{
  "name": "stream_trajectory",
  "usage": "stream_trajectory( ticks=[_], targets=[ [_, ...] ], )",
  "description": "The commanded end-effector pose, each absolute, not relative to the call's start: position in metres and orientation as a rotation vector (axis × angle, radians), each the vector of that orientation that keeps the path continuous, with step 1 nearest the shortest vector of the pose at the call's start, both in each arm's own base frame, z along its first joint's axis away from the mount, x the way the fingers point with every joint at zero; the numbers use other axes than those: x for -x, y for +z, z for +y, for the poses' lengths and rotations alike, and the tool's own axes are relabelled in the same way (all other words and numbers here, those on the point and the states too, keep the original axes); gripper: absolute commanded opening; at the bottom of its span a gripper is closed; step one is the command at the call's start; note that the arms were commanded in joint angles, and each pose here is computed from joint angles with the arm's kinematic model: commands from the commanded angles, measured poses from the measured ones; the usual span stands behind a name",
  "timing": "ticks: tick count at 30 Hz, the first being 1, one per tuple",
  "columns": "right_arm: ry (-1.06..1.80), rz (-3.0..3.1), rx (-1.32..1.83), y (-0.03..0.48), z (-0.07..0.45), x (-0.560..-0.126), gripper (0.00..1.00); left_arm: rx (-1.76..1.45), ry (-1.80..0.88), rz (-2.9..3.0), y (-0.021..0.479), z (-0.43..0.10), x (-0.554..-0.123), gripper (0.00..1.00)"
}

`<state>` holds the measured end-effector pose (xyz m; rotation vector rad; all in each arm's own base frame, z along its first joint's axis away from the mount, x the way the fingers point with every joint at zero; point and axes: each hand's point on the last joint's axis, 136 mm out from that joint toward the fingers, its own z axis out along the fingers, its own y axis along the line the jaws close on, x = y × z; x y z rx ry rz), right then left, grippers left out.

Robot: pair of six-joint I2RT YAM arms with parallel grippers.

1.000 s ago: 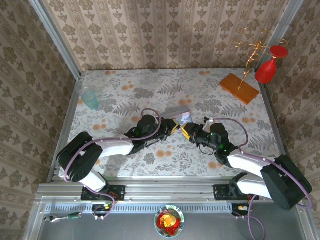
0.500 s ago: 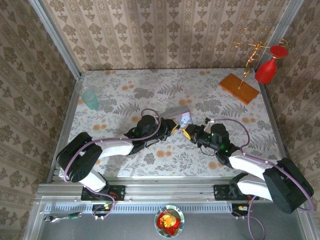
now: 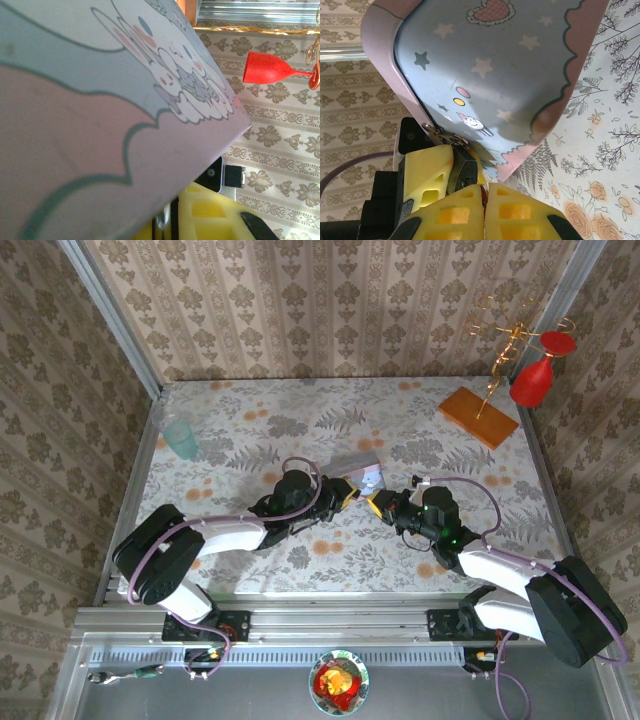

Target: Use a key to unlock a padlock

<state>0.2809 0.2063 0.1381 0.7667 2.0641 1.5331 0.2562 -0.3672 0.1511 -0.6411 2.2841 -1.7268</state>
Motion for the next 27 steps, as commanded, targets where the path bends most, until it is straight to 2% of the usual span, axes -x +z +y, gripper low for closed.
stream_trajectory(
  ticks=[1, 20, 27],
  targets=[
    [1.544, 2.056, -0.714, 0.147, 0.210, -0.283, 0.05, 0.500, -1.829, 2.210, 0.189, -0.378, -0.250, 0.00],
    [1.737, 2.013, -0.734, 0.168, 0.233, -0.287, 0.01, 0.442, -1.883, 2.206, 0.195, -0.395, -0.244, 0.00],
    [1.759, 2.036, -0.811, 0.157, 0.233, -0.289, 0.00, 0.406, -1.913, 2.187, 0.199, -0.398, -0.241, 0.00]
  ],
)
